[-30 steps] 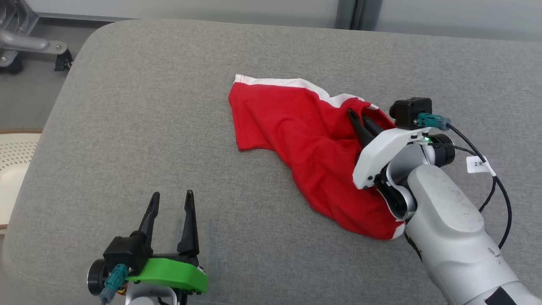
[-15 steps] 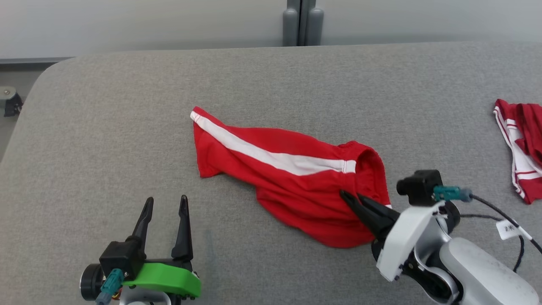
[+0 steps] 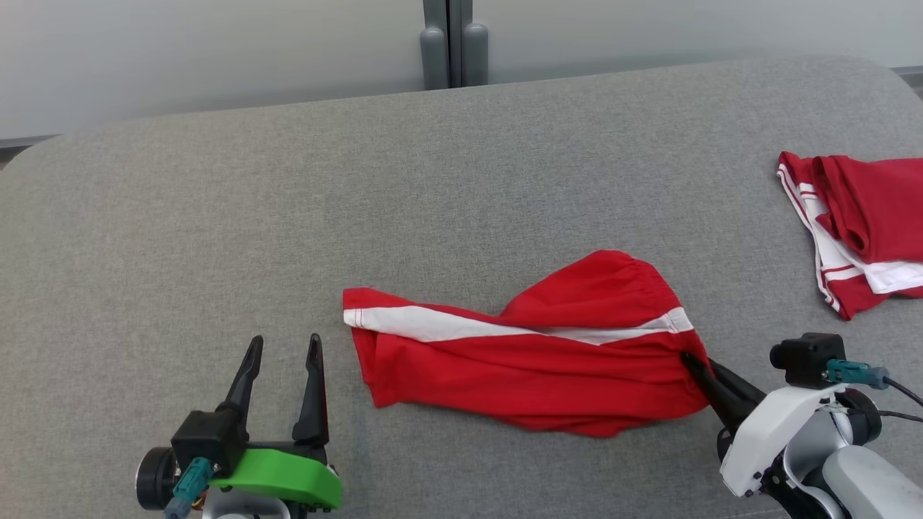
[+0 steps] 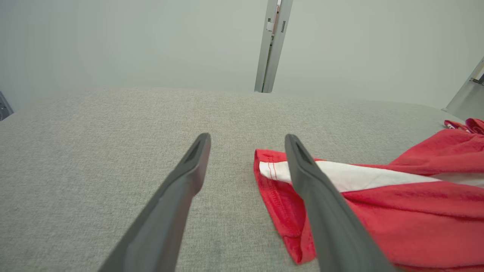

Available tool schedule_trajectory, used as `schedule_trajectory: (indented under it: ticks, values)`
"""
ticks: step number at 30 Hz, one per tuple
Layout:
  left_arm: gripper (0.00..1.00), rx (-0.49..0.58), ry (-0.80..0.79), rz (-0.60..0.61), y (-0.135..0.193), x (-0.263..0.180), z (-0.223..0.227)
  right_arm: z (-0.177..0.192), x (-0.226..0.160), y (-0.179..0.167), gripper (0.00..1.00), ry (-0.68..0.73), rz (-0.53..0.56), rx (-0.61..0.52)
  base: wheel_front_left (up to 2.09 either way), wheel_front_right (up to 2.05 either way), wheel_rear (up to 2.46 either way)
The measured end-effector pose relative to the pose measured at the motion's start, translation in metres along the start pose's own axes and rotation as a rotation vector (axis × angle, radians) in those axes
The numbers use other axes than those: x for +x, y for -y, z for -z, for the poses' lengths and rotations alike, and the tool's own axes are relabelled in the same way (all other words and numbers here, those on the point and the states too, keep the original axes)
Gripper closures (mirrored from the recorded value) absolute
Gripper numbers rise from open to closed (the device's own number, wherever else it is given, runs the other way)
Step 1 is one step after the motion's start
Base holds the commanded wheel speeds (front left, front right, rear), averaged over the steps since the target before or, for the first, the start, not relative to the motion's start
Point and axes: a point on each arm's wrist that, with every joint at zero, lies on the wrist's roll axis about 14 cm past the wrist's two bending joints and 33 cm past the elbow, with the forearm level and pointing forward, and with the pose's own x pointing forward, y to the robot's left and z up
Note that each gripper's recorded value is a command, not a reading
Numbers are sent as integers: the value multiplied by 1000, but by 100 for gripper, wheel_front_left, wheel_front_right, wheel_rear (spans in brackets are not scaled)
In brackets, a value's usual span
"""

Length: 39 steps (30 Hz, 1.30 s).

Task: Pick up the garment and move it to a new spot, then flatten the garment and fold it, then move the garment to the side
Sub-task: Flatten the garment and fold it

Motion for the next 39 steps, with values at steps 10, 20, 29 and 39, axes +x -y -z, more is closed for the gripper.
schedule_trajectory:
  ticks: [10, 20, 29, 39]
  values:
    - [0, 0, 3, -7, -2, -5, -1, 12, -3, 34, 0, 37, 142, 1, 0, 0, 0]
    - [0, -1, 16, 26, 10, -10, -6, -25, -11, 29, 0, 219, 166, -39, 0, 0, 0]
    - [0, 2, 45, 60, 24, -10, -16, -86, -26, 12, 0, 453, 157, -97, 0, 0, 0]
    - [0, -27, 54, 14, 15, -15, -19, -94, -20, -15, 0, 519, 144, -114, 0, 0, 0]
